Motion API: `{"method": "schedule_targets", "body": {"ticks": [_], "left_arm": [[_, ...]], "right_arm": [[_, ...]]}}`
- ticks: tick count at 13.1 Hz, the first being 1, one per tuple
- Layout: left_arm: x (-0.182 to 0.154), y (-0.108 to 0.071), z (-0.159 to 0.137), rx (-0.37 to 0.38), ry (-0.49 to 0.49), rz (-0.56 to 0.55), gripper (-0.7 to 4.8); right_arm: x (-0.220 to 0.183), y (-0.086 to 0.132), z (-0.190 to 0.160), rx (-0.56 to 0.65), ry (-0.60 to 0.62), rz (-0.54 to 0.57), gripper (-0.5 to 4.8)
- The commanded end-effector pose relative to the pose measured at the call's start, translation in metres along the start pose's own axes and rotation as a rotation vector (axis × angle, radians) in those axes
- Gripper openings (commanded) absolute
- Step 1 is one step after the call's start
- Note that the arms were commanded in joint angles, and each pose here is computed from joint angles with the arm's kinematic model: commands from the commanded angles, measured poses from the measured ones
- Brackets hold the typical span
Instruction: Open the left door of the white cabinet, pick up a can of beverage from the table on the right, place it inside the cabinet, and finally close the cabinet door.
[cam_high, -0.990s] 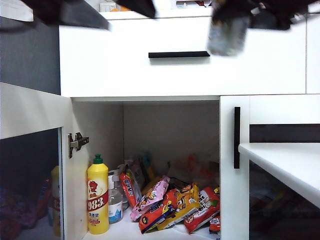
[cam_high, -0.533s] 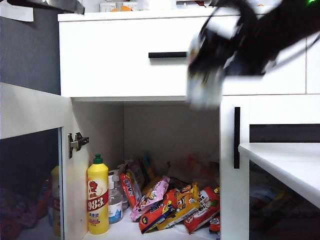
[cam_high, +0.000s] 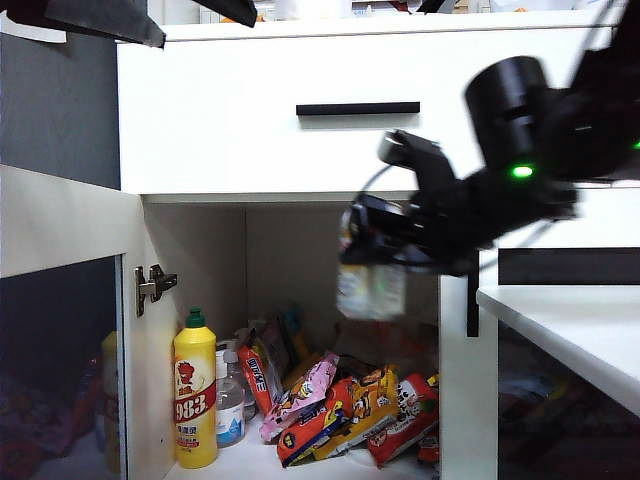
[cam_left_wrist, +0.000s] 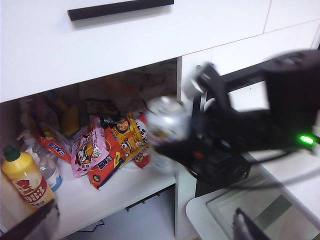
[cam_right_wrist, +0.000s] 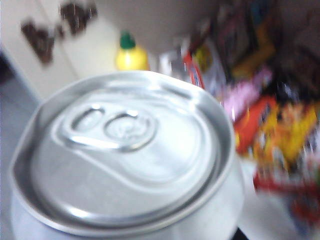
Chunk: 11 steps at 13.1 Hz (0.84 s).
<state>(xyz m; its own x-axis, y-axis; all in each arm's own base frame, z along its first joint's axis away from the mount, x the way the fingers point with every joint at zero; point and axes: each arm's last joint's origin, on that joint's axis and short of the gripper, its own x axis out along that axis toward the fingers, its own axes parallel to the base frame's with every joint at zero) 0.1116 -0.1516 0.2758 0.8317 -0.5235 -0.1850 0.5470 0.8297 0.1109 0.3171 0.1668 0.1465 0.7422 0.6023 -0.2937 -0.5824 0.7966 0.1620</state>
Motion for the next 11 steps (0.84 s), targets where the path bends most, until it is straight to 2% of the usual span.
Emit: {"method": "schedule_targets", "body": {"ticks": [1, 7, 11], "left_arm": [[0.000, 0.000, 0.000, -0.002, -0.004, 0.003, 4.79], [0.000, 0.003, -0.003, 0.009, 0.028, 0.016, 4.79], [-0.008, 0.008, -0.001, 0.006, 0.020, 0.036, 4.79]], "right_arm": [[0.029, 0.002, 0.020, -0.013, -0.067, 0.047, 1.56], [0.090, 0.023, 0.008, -0.019, 0.004, 0.120, 1.56], [0.109, 0.027, 0.013, -0.005, -0.022, 0.130, 1.56]]}}
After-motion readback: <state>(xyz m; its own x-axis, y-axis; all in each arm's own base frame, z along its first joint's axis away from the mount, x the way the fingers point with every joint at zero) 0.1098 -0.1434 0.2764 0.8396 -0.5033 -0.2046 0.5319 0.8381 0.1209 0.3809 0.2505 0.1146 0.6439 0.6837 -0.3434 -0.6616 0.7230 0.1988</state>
